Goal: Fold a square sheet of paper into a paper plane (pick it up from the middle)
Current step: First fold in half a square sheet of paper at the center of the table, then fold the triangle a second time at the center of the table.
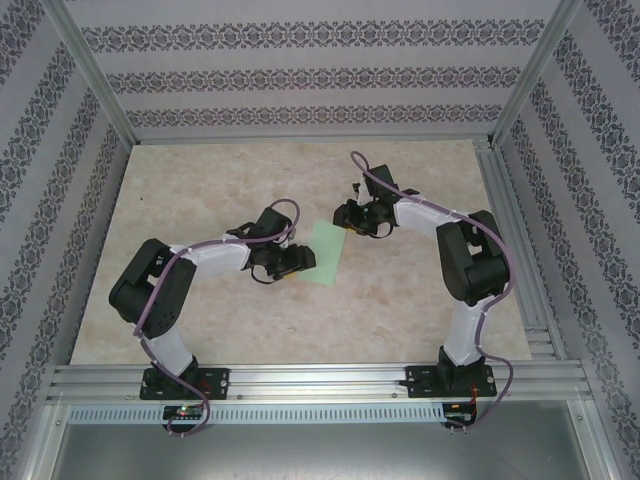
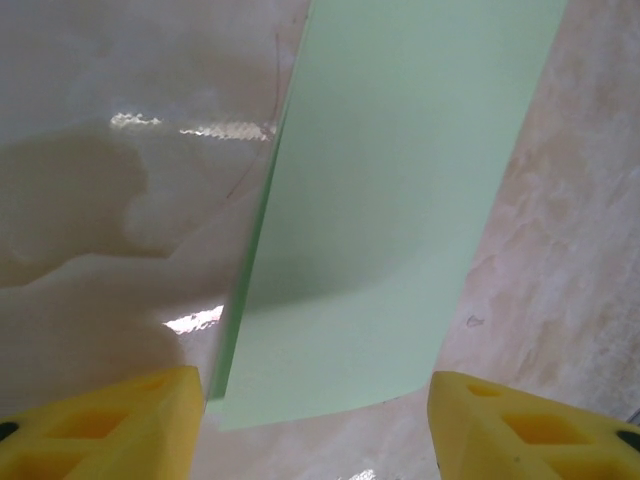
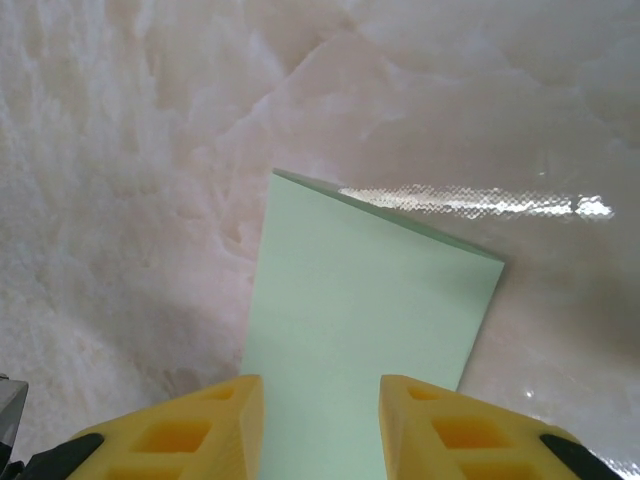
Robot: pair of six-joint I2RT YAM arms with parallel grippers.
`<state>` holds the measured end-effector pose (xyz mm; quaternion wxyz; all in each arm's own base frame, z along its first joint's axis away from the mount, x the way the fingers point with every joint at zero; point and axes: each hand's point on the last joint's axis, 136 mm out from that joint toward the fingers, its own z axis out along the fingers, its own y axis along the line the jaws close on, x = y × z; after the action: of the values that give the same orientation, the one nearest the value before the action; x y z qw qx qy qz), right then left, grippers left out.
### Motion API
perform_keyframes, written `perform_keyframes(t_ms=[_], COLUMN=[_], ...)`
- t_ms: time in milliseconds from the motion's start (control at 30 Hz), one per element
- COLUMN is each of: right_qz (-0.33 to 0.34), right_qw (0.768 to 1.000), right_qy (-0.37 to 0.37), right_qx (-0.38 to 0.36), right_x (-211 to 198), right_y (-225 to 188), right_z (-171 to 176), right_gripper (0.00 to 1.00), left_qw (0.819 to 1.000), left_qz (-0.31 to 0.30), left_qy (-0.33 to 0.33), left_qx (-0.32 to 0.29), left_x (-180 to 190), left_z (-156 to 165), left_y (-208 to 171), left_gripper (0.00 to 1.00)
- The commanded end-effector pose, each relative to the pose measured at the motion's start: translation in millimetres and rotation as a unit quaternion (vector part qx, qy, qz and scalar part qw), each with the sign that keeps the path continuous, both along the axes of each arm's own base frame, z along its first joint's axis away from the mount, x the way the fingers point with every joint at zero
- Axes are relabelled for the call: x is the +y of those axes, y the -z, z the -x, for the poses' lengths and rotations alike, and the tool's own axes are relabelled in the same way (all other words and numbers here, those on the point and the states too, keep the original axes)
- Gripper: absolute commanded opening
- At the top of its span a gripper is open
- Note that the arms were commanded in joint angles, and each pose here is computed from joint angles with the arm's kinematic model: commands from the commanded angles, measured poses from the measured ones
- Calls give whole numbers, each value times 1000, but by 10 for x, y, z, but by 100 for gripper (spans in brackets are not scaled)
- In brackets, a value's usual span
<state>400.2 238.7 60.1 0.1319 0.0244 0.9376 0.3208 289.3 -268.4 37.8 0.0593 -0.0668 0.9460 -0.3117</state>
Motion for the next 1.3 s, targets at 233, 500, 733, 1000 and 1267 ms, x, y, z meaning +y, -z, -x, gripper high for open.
perform_keyframes(t_ms=[233, 500, 733, 1000, 1267], right_qz=[4, 4, 8, 11, 13], right_qw=[1000, 999, 999, 999, 999], right_qy=[-19, -17, -18, -19, -20], right_qx=[16, 32, 35, 38, 39], right_x=[121, 140, 136, 125, 124], right_y=[192, 349, 412, 434, 449], right_z=[-20, -21, -21, -8, 10], right_gripper=[35, 35, 34, 33, 31], left_qw=[999, 997, 997, 995, 991], left_qz=[21, 59, 64, 84, 112], left_qy=[18, 40, 42, 44, 63], left_qx=[31, 28, 11, -14, -35], left_x=[-105, -273, -292, -377, -556], left_z=[61, 79, 43, -61, -155], left_y=[46, -54, -150, -257, -394], left_gripper=[60, 54, 48, 47, 48])
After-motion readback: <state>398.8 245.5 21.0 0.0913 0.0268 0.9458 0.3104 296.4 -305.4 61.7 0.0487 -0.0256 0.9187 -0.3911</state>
